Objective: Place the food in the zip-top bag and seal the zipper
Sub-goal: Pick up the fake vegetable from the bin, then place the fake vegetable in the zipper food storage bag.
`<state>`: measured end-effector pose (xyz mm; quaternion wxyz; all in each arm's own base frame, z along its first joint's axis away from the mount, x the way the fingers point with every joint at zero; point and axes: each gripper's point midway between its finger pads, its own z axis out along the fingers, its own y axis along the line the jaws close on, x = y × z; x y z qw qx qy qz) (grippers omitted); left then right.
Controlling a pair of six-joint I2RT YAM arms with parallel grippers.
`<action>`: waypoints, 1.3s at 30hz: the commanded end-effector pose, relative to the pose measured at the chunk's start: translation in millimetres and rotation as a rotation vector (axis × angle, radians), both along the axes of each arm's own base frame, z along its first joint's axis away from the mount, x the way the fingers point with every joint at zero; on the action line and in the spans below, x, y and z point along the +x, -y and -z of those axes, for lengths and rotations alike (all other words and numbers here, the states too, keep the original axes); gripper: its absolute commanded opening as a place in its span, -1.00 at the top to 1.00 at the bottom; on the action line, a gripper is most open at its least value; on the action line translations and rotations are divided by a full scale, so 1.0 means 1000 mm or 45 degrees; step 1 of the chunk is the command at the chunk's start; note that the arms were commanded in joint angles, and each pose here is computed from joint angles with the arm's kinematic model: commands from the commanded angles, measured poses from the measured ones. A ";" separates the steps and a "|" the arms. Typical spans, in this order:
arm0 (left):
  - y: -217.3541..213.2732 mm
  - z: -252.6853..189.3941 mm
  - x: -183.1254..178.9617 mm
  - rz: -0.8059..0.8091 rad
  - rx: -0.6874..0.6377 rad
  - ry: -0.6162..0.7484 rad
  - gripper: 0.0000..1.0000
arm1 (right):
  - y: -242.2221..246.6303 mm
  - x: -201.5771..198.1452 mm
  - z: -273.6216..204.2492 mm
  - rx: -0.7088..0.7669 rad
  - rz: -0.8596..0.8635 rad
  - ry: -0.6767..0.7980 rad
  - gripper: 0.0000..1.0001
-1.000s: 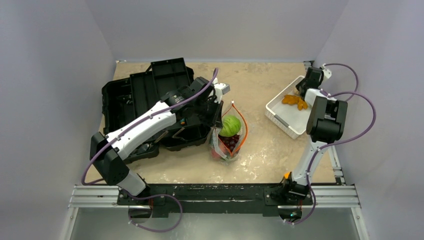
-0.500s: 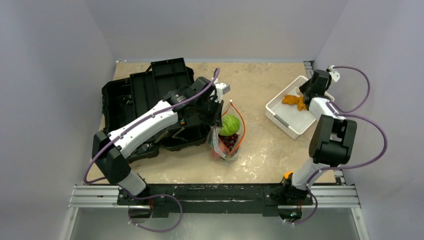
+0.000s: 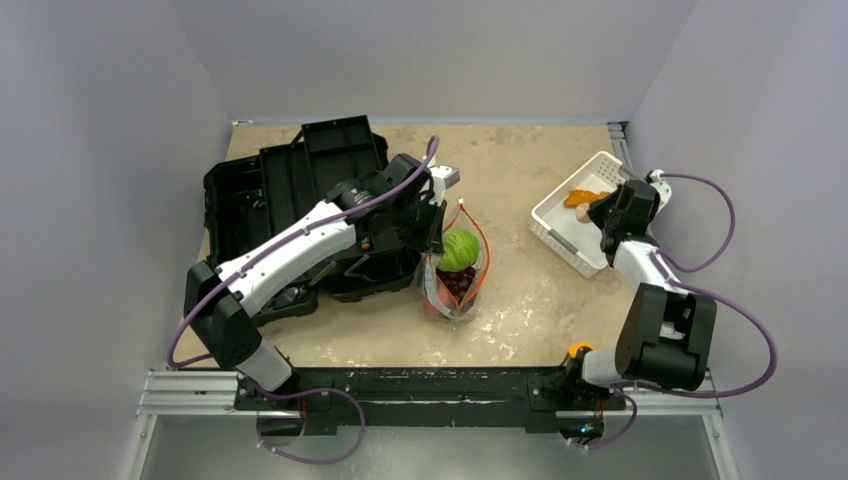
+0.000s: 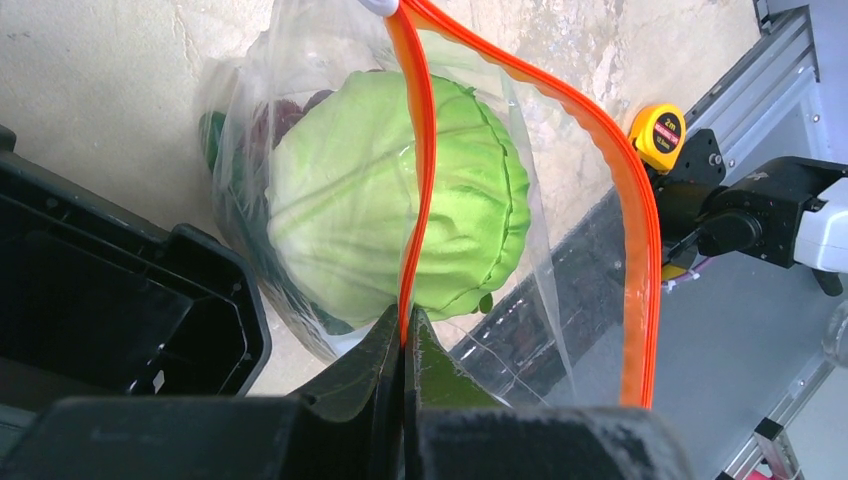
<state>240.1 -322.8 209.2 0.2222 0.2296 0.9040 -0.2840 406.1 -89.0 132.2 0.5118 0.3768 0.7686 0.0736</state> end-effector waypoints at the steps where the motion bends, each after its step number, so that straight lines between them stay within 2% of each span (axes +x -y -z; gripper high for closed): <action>1: 0.009 -0.024 0.000 0.036 -0.080 0.043 1.00 | -0.012 -0.001 -0.018 -0.004 -0.091 0.089 1.00; 12: 0.006 -0.023 0.004 0.019 -0.064 0.056 1.00 | -0.043 -0.014 -0.084 -0.043 -0.243 0.221 1.00; 20: 0.004 -0.019 0.007 0.006 -0.038 0.064 1.00 | -0.136 -0.020 -0.150 -0.032 -0.603 0.384 1.00; 27: 0.004 -0.016 0.008 0.006 -0.031 0.056 1.00 | -0.217 -0.058 -0.196 0.066 -0.972 0.569 1.00; 35: 0.002 -0.016 0.009 -0.002 -0.020 0.066 1.00 | -0.273 -0.117 -0.211 0.100 -1.358 0.654 1.00; 39: 0.003 -0.017 0.009 0.001 -0.023 0.067 1.00 | -0.290 -0.141 -0.202 0.096 -1.504 0.617 1.00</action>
